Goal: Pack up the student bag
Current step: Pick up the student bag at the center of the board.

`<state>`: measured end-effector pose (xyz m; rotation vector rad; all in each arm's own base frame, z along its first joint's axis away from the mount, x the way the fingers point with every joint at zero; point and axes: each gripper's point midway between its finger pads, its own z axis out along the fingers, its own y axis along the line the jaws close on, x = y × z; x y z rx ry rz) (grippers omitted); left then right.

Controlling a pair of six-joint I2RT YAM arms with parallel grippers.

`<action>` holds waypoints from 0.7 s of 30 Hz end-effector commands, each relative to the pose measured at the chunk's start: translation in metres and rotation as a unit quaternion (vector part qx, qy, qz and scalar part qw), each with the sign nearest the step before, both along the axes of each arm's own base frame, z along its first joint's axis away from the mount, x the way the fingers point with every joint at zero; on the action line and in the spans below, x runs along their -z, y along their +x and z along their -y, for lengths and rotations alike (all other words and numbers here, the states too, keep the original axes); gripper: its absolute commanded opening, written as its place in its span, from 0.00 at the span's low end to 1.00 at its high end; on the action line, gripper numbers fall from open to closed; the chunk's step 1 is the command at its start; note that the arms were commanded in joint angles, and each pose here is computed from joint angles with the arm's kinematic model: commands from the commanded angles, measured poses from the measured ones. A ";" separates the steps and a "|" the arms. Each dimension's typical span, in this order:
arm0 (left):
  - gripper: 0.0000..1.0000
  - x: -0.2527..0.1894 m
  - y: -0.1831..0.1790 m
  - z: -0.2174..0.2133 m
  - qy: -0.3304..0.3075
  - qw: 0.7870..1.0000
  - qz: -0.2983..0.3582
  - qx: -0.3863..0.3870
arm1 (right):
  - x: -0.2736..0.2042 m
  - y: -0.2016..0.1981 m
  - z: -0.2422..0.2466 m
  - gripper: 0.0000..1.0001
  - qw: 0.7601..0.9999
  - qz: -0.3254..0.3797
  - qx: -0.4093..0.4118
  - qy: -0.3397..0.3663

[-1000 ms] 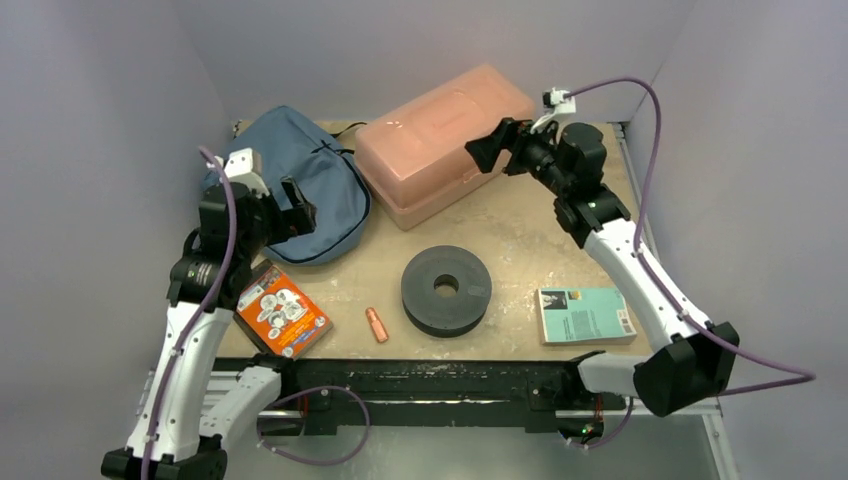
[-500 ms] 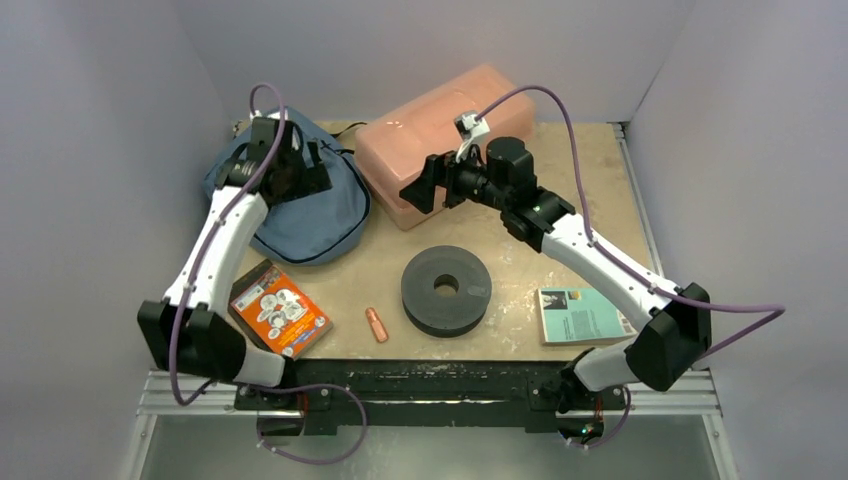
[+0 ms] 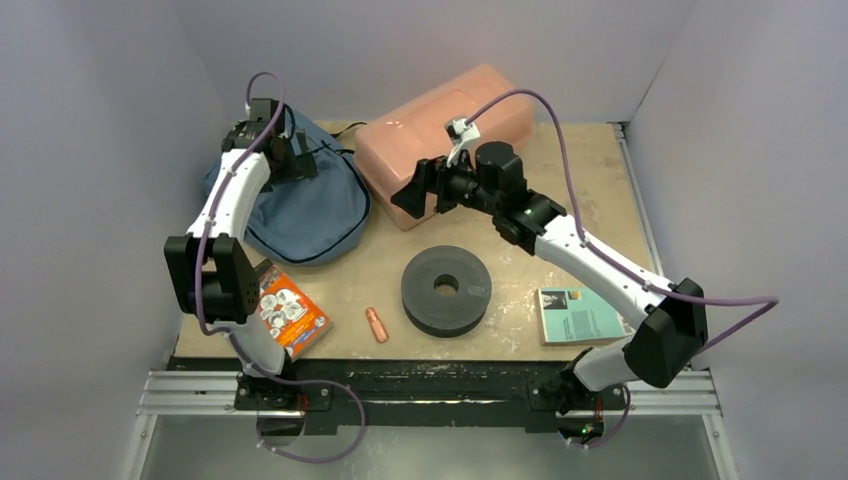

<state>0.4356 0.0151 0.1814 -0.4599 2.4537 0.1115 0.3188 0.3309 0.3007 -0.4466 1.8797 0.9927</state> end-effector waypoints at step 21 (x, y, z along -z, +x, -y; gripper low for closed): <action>0.95 -0.128 -0.062 0.039 -0.067 0.973 0.209 0.077 | 0.140 0.024 -0.130 0.97 0.932 -0.172 0.294 0.121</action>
